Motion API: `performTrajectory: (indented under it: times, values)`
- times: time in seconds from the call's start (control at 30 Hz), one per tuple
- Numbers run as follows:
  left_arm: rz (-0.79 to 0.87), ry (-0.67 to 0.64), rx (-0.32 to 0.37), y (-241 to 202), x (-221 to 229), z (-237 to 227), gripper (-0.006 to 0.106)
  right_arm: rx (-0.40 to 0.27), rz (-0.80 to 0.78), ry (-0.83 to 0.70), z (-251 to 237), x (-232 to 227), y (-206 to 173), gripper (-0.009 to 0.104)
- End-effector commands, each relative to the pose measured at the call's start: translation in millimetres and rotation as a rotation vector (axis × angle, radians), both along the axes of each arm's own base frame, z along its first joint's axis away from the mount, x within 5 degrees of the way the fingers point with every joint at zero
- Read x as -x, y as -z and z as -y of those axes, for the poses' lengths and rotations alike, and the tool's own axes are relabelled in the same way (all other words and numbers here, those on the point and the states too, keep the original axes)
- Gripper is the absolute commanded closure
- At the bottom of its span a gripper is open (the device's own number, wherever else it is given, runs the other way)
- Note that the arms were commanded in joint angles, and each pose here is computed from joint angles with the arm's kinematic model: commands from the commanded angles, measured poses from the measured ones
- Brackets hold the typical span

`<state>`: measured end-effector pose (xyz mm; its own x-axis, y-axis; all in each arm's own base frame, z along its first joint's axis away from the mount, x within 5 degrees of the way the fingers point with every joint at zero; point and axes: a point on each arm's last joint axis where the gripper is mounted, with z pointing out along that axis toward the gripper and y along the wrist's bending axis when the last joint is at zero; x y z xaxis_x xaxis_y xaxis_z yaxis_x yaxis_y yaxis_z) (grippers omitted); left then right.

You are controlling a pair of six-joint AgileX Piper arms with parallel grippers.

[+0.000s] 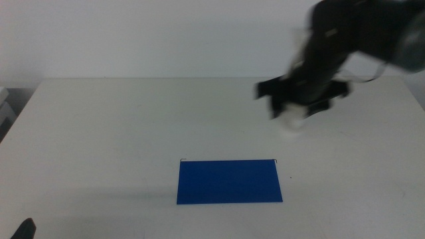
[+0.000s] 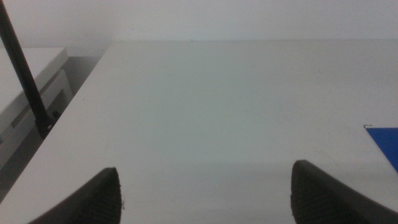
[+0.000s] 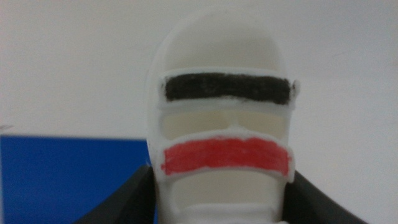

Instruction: Use one arm to grab the shoe from the table and place it on the mat.

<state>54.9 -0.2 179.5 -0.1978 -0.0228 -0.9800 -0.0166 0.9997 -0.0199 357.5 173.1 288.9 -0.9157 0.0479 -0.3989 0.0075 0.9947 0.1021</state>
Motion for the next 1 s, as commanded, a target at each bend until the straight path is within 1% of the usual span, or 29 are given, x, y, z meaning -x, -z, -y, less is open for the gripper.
performTrajectory:
  times: [0.0, 0.1, 0.23, 0.4, 0.5, 0.6, 0.7, 0.8, 0.87, 0.97]
  values:
    - [0.087, -0.004, 0.009, -5.6, -0.5, -0.3, 0.007, -0.054, 0.081, 0.006, -22.6, 6.3, -20.5, 0.099]
    - [0.087, -0.004, 0.009, -5.6, -0.5, -0.3, 0.007, -0.071, 0.051, 0.003, -54.5, 9.2, -5.1, 0.099]
    - [0.087, -0.004, 0.009, -5.6, -0.5, -0.3, 0.007, -0.057, 0.008, -0.031, -86.8, 13.2, 18.0, 0.099]
    - [0.087, -0.004, 0.009, -5.6, -0.5, -0.3, 0.007, -0.045, -0.029, -0.029, -98.9, 13.8, 36.4, 0.099]
    - [0.087, -0.004, 0.009, -5.6, -0.5, -0.3, 0.007, -0.04, -0.029, -0.032, -99.6, 13.3, 38.6, 0.099]
    - [0.087, -0.004, 0.009, -5.6, -0.5, -0.3, 0.007, -0.008, 0.012, -0.09, -99.3, 10.7, 37.5, 0.099]
    - [0.087, -0.004, 0.009, -5.6, -0.5, -0.3, 0.007, 0.068, 0.042, -0.263, -99.5, 10.0, 37.1, 0.099]
    - [0.087, -0.004, 0.009, -5.6, -0.5, -0.3, 0.007, 0.147, 0.058, -0.484, -100.9, 11.2, 37.5, 0.099]
    - [0.087, -0.004, 0.009, -5.6, -0.5, -0.3, 0.007, 0.211, 0.077, -0.668, -102.1, 12.2, 37.7, 0.099]
    - [0.087, -0.004, 0.009, -5.6, -0.5, -0.3, 0.007, 0.329, 0.105, -0.968, -102.6, 13.8, 38.2, 0.099]
